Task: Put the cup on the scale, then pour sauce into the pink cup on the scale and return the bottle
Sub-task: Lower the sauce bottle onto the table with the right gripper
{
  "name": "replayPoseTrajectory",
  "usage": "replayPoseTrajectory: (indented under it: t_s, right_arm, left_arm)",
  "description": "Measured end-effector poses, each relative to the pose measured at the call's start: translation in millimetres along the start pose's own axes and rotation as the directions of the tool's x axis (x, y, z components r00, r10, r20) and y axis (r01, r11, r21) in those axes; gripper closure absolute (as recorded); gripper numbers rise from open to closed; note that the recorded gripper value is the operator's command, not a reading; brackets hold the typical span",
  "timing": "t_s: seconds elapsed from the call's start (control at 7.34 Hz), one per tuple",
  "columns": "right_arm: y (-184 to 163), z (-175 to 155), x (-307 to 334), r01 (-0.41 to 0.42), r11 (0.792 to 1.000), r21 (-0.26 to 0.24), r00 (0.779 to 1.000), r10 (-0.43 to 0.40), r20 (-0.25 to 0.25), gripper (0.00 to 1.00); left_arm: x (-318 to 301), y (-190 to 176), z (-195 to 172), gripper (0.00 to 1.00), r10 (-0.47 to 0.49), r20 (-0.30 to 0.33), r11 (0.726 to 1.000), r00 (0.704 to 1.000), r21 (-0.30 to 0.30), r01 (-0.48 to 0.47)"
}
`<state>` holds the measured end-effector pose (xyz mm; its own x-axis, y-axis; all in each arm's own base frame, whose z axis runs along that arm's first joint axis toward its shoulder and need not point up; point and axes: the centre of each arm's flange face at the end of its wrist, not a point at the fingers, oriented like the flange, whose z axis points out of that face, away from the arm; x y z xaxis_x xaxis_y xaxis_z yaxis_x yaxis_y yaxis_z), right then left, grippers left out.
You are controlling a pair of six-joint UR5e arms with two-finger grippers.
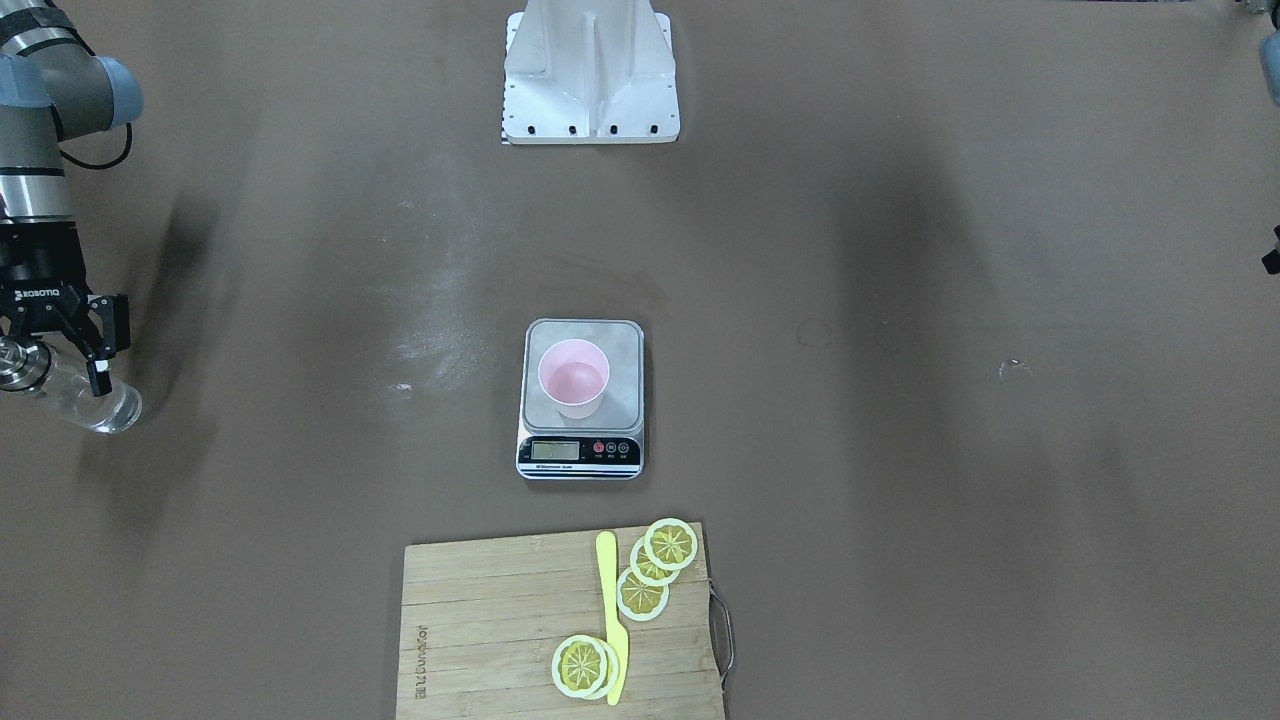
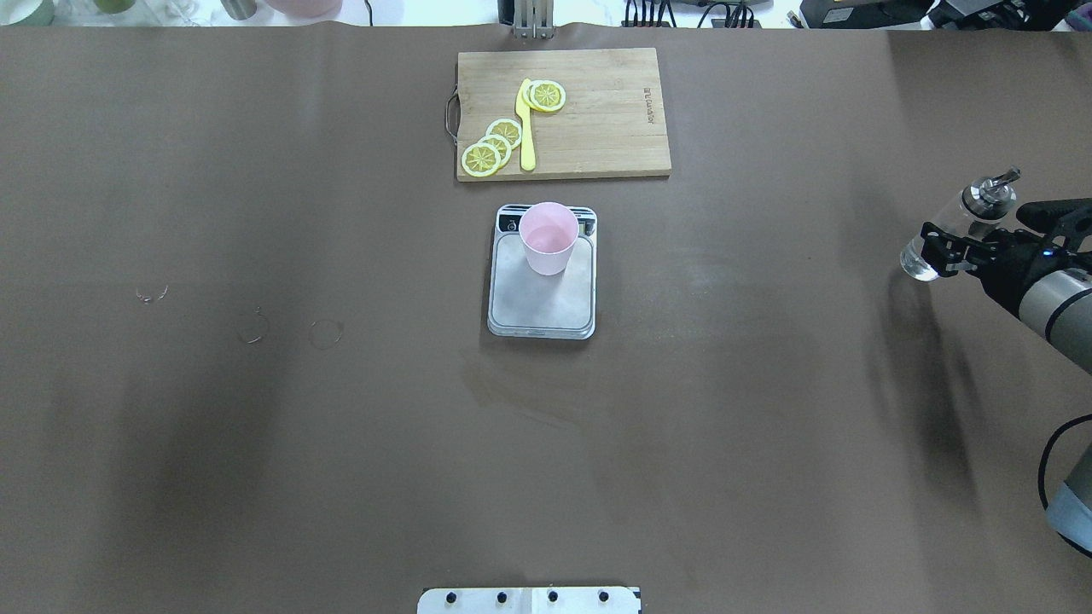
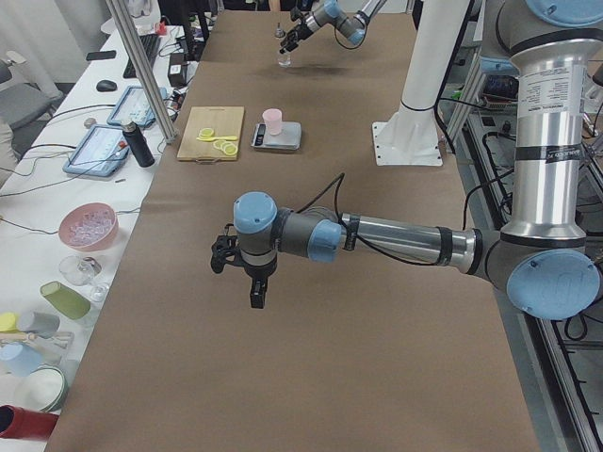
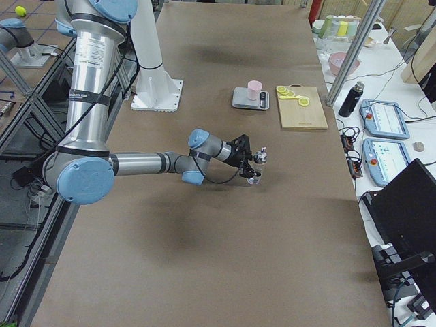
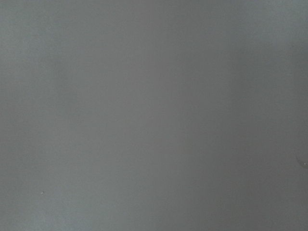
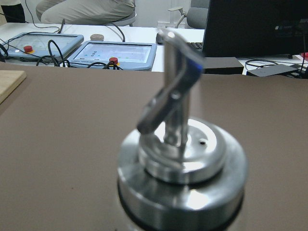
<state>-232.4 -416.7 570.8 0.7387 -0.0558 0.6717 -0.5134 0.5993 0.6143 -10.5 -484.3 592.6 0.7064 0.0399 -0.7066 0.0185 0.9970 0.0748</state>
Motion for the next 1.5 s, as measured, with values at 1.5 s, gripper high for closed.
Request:
replayPoseTrajectory:
  t_s: [1.5]
  right_arm:
    - [17, 15, 14, -0.007, 1.000, -0.011, 1.000, 0.007, -0.007, 1.00]
  left_arm:
    - [-9, -5, 10, 0.02, -0.010, 0.004, 1.000, 1.000, -0.012, 0.010]
